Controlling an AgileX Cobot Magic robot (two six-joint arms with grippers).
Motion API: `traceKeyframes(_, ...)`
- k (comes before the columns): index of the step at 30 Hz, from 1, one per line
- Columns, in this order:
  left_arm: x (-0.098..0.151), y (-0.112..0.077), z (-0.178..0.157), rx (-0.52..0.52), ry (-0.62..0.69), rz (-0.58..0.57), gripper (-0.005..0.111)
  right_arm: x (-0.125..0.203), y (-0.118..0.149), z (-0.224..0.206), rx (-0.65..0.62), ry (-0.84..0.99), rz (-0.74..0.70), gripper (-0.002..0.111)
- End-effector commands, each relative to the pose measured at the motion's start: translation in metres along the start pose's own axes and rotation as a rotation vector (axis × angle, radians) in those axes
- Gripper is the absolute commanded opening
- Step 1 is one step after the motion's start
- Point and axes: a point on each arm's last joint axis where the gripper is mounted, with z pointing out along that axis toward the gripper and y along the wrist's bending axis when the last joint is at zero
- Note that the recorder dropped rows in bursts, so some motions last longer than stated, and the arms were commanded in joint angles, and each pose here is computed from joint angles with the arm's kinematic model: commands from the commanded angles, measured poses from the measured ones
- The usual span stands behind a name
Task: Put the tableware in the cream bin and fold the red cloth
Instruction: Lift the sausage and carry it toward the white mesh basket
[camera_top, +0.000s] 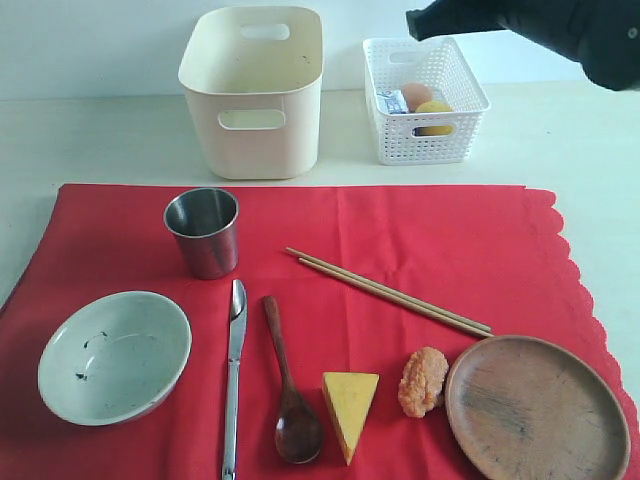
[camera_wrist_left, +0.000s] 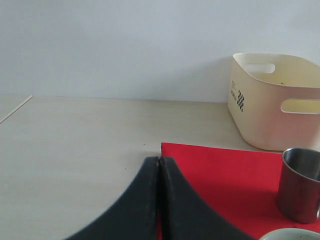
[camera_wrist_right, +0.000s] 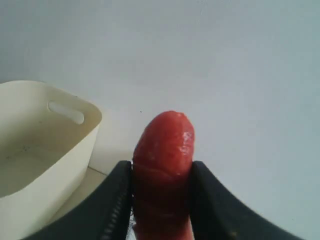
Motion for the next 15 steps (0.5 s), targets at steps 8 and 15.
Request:
traceKeyframes(8, 0.0, 0.0, 0.0, 0.006, -0.003, 0.001, 0.002, 0.001, 0.006, 0.069, -0.055, 0.12, 0.058, 0.0)
traceKeyframes(15, 0.0, 0.0, 0.0, 0.006, -0.003, 0.001, 0.002, 0.024, -0.015, 0.097, -0.039, 0.236, 0.153, 0.0)
